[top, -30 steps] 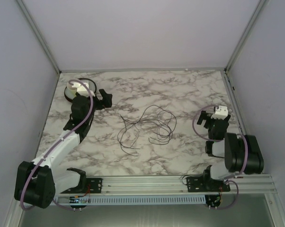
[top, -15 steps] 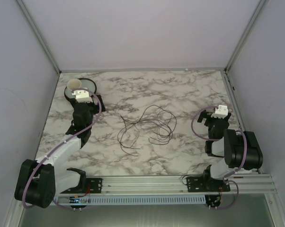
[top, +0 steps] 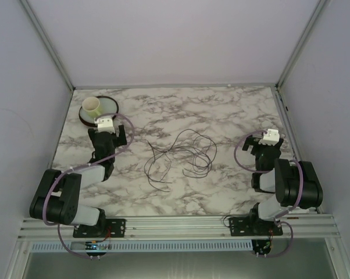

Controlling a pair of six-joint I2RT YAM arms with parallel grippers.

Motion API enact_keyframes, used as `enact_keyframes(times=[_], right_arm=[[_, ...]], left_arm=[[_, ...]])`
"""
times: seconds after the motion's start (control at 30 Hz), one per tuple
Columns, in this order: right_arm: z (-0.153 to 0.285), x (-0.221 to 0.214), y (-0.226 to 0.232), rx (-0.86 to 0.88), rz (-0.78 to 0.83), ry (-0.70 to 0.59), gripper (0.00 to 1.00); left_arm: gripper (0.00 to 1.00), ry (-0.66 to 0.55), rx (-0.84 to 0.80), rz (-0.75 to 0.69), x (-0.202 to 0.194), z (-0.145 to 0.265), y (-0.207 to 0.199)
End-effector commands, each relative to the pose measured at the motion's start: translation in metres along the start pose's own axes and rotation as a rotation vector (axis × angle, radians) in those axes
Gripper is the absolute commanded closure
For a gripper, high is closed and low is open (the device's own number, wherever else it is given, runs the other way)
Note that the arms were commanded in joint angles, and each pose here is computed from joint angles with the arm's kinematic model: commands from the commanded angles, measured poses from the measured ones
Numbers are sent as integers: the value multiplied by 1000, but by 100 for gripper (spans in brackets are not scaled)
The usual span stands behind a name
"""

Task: Zip-tie the wires
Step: Reset both arms

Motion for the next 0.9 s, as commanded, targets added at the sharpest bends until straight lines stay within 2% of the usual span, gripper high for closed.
enact_keyframes(times=[0.0, 0.17, 0.23, 0.33, 0.43, 0.5, 0.6, 0.73, 0.8, 0.87], right_arm=[[-8, 20, -2, -9, 1, -74, 1], [-8, 19, -2, -11, 1, -72, 1], [-8, 19, -2, -9, 1, -72, 1], [-8, 19, -2, -9, 1, -71, 1], [-8, 19, -1, -8, 1, -71, 1], [-8, 19, -1, -8, 1, -72, 1], [-8, 20, -2, -10, 1, -74, 1], [-8, 20, -2, -9, 2, -74, 1], [-8, 20, -2, -9, 3, -74, 1], [-8, 20, -1, -9, 2, -73, 1]], left_arm=[[0, -92, -40, 48, 34, -11, -13], [0, -81, -15, 84, 32, -8, -8], [0, -22, -10, 51, 25, -8, -7], [0, -38, -18, 50, 26, -5, -7], [0, 41, 9, 20, 9, 0, 0], [0, 10, 26, 36, -1, 7, 9], [0, -105, 16, 36, 1, 10, 17], [0, -131, 0, 20, -7, 4, 19], [0, -207, -12, 44, -8, 13, 24], [0, -191, 43, 77, -9, 17, 34]])
Point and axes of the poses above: each gripper's point midway between its finger pads, its own z axis back along the fingers, its own y axis along the line the jaws close on, x = y × z, the point moved 2 cm from there along z, back along the fingers, and after that the axes turned 13 degrees about z, right-handed, at the moved point
